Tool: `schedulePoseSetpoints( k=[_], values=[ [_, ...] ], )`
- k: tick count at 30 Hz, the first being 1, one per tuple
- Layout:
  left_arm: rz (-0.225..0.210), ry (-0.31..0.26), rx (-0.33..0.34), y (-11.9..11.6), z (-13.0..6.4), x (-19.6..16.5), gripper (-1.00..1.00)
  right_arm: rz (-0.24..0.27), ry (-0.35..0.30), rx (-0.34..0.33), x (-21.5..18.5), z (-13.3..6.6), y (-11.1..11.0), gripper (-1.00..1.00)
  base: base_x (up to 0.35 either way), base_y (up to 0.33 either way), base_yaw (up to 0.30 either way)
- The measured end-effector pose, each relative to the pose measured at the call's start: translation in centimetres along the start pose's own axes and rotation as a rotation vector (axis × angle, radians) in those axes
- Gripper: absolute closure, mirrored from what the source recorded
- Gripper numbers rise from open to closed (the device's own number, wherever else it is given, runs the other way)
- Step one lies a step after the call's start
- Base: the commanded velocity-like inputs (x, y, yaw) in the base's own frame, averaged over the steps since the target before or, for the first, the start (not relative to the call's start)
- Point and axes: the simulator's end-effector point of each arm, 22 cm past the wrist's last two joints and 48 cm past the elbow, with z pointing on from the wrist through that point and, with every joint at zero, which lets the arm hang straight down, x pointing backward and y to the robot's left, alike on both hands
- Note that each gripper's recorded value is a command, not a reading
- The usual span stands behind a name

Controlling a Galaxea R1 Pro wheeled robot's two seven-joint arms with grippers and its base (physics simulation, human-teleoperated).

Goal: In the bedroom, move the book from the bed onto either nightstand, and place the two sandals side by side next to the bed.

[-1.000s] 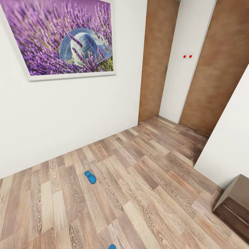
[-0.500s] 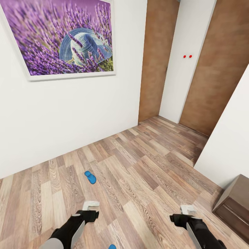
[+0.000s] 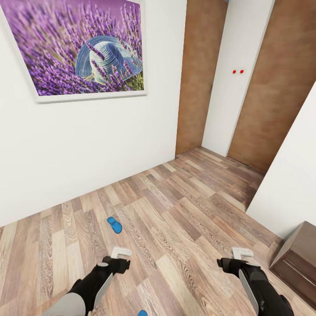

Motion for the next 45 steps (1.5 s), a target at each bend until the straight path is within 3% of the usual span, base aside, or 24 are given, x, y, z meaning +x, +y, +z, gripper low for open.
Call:
schedulePoseSetpoints(
  k=[11,22,45],
  values=[
    [0.008,0.003,-0.003,0.3,0.0,0.0,-1.0,-0.004,-0.036,0.0,-1.3,-0.3,0.1,-1.0,0.0,0.0,0.0],
    [0.005,-0.001,-0.008,0.6,0.0,-0.1,-1.0,-0.011,-0.128,-0.001,-4.6,-2.3,0.2,-1.0,0.0,0.0,0.0],
    [0.006,0.001,-0.007,0.6,0.3,0.3,-1.0,-0.015,-0.136,-0.01,-4.0,-2.6,1.0,-1.0,0.0,0.0,0.0]
  ],
)
